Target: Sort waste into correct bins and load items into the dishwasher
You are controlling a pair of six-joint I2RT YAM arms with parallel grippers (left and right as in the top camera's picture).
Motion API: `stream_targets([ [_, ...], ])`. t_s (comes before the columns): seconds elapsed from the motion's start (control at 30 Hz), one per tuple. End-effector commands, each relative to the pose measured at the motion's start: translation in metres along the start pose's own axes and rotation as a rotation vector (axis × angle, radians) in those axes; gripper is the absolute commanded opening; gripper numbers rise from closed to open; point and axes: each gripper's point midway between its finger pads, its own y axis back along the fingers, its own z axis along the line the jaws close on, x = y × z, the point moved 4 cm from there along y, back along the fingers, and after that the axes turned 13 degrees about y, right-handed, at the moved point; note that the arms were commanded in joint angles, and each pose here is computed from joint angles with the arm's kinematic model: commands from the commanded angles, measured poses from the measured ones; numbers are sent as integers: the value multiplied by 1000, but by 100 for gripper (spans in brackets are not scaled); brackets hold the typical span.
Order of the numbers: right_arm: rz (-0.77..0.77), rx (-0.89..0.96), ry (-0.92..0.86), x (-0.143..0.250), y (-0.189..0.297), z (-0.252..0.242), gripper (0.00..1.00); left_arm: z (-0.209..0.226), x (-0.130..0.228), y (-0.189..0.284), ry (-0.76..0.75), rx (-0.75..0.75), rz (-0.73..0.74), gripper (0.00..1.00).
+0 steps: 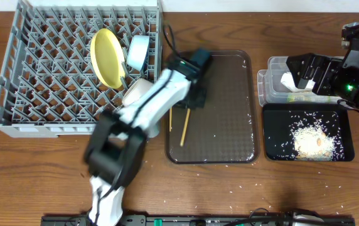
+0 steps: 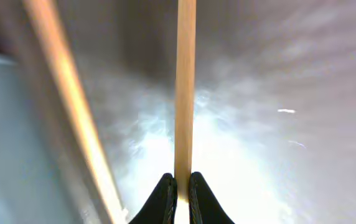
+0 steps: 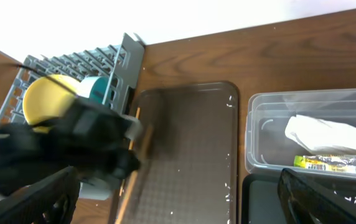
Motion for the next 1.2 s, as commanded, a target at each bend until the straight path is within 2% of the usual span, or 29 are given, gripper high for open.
stream_targets([
  [0.0,-14,2,-5,-3,4,-1,99,21,-31,125,14,43,-313,8],
  [0.07,-14,2,-5,-3,4,-1,99,52,-30,166,58,-13,-407,7],
  [0.17,-14,2,-5,-3,4,-1,99,95,-25,202,115,-95,-477,7],
  [0.3,-13,2,-5,-3,4,-1,99,133,-27,213,91,-171,-481,8],
  [0.47,-13,2,-5,-3,4,-1,99,166,-47,184,120,-232,-451,8],
  [0.77,-14,2,-5,-3,4,-1,99,204,-82,99,176,-311,-317,7],
  [0.83,-14,2,-5,-3,4,-1,99,205,-84,84,174,-317,-290,17],
  [0.87,-13,2,-5,-3,4,-1,99,205,-85,80,173,-319,-282,33],
  [0.93,-14,2,-5,-3,4,-1,99,205,-86,76,172,-320,-277,48],
  [1.0,-14,2,-5,-3,4,-1,99,205,-87,78,173,-318,-288,54],
  [1.17,-14,2,-5,-3,4,-1,99,194,-89,102,167,-266,-325,56],
])
